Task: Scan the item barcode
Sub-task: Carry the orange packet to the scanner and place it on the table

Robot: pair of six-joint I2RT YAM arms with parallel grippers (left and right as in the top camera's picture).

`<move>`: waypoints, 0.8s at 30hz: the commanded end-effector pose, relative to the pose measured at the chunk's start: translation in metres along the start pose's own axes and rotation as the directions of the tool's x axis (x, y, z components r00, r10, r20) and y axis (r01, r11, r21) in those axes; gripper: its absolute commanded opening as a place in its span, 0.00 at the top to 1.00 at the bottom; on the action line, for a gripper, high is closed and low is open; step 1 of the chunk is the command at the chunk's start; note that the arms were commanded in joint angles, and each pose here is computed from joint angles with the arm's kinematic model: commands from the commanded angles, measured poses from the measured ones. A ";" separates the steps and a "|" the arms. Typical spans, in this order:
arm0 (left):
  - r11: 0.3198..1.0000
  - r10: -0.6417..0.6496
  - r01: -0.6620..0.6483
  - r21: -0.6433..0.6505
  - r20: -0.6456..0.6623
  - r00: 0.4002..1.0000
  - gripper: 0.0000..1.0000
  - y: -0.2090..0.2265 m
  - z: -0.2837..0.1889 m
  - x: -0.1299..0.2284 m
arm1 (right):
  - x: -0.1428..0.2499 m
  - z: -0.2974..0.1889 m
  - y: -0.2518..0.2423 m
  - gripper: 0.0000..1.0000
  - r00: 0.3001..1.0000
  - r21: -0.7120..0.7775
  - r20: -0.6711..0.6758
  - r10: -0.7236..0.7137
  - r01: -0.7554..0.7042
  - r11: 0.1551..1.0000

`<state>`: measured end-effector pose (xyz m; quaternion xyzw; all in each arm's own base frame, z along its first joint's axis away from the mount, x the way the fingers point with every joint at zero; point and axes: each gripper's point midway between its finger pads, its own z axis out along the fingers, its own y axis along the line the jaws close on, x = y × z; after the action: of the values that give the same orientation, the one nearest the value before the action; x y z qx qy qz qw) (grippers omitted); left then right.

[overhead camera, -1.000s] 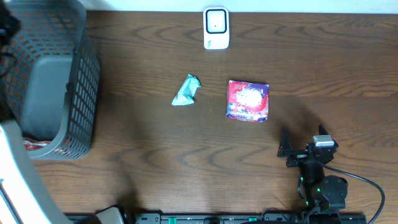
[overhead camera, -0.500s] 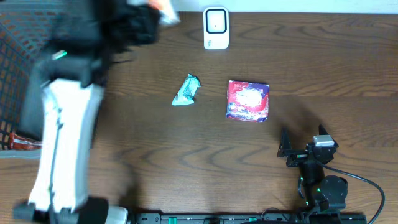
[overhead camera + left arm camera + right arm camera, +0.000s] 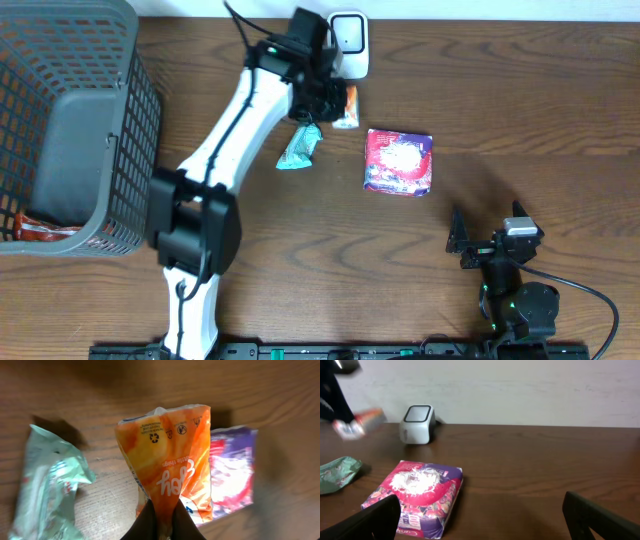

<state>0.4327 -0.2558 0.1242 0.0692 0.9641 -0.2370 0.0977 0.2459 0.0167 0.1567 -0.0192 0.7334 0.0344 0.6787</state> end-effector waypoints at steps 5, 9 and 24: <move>0.999 -0.011 0.009 -0.034 -0.072 0.997 0.56 0.015 0.020 0.013 | 0.001 0.000 -0.002 0.01 1.000 0.011 -0.001 0.015 -0.015 1.000; 1.000 0.014 -0.014 -0.019 -0.012 1.000 0.49 0.009 -0.004 -0.001 | 0.001 0.000 -0.002 0.01 1.000 0.011 -0.001 0.015 -0.015 1.000; 0.988 0.010 0.116 -0.102 0.791 0.612 0.30 0.059 -0.375 -0.061 | 0.001 0.000 -0.002 0.01 1.000 0.011 -0.001 0.015 -0.015 1.000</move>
<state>0.4619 -0.0975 0.3941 -0.0103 0.8635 -0.2402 0.4433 0.2459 0.0167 0.1568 -0.0192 0.7332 0.0344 0.6788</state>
